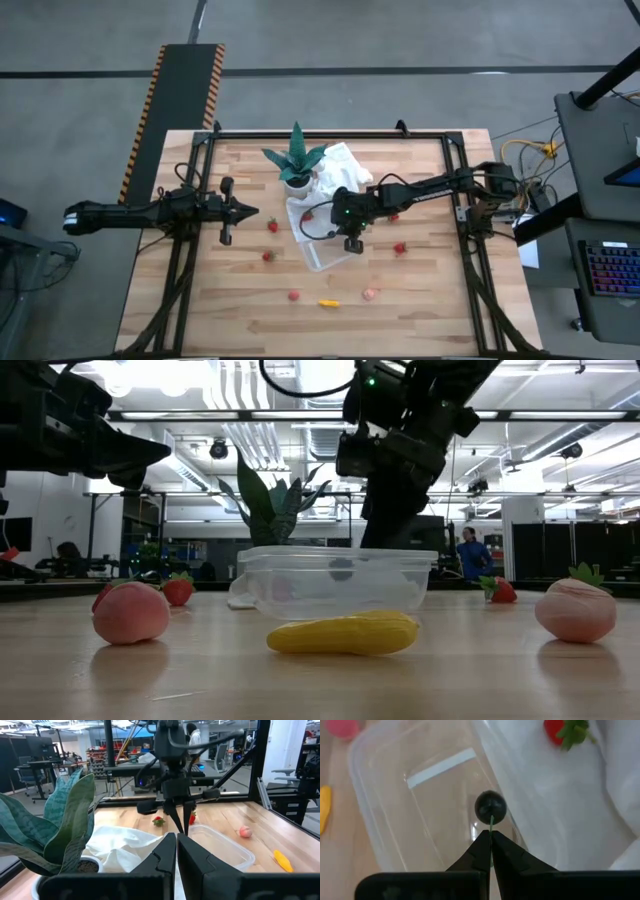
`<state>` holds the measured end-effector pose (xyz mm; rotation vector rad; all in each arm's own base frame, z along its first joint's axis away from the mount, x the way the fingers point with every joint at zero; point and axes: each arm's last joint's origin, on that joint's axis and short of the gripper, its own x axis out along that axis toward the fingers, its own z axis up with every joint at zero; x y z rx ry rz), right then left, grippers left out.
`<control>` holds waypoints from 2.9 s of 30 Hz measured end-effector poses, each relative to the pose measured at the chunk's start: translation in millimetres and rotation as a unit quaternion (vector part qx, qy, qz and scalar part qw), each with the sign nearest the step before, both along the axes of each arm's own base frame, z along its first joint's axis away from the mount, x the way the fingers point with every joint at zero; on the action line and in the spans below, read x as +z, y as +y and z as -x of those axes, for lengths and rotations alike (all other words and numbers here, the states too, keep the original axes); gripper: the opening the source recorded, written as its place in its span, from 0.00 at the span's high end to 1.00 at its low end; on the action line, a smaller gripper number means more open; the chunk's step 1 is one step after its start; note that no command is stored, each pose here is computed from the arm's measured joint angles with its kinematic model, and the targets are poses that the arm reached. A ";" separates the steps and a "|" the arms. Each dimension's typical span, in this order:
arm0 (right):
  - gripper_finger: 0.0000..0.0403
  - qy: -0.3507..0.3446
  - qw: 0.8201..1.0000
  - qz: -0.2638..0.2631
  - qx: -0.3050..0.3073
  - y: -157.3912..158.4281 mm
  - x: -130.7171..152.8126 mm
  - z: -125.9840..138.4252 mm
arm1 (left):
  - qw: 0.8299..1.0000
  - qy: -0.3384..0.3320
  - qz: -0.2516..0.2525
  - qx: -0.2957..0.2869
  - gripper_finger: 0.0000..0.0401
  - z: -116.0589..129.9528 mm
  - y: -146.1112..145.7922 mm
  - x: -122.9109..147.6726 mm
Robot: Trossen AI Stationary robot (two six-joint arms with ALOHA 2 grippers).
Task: Pick and placing Produce into tupperware
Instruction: Put the black cherry into the transparent bin, then put the strawberry into the transparent bin
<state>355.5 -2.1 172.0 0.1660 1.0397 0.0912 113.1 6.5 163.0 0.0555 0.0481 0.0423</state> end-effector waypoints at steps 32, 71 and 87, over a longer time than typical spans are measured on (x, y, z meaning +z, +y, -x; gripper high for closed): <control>0.91 0.014 1.000 0.004 0.001 -0.4 -8.2 -1.3 | 1.000 0.000 0.000 0.000 1.00 0.0 0.0 0.1; 0.68 0.171 0.967 0.189 -0.021 -14.6 63.2 32.0 | 1.000 0.000 0.000 0.000 1.00 0.0 0.0 0.0; 0.71 0.021 0.979 0.181 -0.094 -26.2 67.1 124.0 | 1.000 0.000 0.000 0.000 1.00 0.0 0.0 0.1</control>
